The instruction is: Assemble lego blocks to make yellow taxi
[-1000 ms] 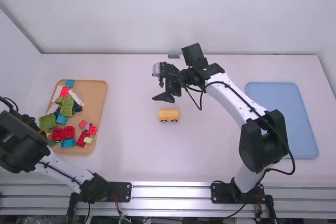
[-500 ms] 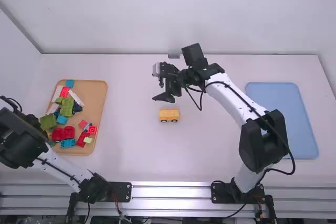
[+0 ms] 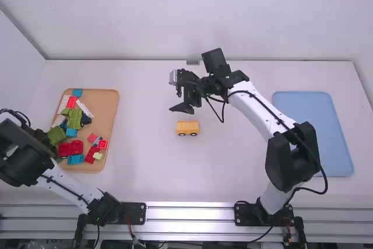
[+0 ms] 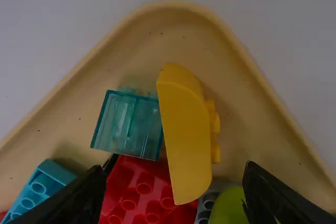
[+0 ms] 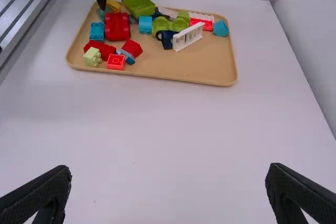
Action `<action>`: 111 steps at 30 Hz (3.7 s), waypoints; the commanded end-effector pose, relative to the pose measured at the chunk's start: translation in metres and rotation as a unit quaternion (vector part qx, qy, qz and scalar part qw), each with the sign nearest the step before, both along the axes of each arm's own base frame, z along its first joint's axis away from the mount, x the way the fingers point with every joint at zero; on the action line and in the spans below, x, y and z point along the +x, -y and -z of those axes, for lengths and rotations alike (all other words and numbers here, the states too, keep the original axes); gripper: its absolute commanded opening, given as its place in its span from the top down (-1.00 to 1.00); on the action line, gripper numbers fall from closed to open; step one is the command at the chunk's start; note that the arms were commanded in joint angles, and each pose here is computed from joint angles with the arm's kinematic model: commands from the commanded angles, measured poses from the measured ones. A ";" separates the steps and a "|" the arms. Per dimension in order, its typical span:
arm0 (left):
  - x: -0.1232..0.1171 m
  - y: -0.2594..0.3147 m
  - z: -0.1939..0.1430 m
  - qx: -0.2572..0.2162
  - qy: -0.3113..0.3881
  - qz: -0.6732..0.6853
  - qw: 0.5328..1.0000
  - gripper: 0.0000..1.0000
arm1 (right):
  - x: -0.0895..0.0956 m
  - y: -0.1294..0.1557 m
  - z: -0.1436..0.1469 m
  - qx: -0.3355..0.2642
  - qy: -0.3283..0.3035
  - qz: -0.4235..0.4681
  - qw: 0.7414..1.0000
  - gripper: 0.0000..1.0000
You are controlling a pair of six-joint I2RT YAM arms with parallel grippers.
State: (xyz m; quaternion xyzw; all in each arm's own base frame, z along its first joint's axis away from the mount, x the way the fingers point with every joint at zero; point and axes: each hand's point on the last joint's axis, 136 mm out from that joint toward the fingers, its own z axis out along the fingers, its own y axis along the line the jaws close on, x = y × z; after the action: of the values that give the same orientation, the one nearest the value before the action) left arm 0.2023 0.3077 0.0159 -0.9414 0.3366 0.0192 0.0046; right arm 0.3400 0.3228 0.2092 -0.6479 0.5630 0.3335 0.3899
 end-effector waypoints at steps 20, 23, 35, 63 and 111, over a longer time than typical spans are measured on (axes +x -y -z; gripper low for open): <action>0.006 -0.007 0.005 0.028 -0.003 0.029 0.999 -0.20 | -0.002 -0.001 -0.016 0.010 0.014 -0.004 1.000 -0.97; 0.010 -0.007 0.004 0.034 -0.006 0.035 0.999 -0.22 | -0.002 -0.001 -0.015 0.009 0.014 -0.003 1.000 -0.97; 0.018 -0.013 0.004 0.050 0.004 0.037 0.998 -0.17 | -0.001 0.001 -0.008 0.000 0.014 0.004 1.000 -0.97; 0.004 0.007 0.031 0.036 -0.008 -0.006 0.999 0.10 | -0.001 0.001 -0.005 -0.003 0.027 -0.003 1.000 -0.97; 0.007 0.011 0.031 0.009 0.011 0.120 0.993 0.96 | 0.002 0.004 0.000 -0.017 0.024 0.011 1.000 -0.97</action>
State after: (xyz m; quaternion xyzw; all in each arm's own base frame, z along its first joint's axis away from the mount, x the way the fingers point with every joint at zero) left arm 0.1996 0.2998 -0.0140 -0.9176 0.3946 0.0432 0.0218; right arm 0.3454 0.3198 0.2033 -0.6567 0.5656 0.3081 0.3924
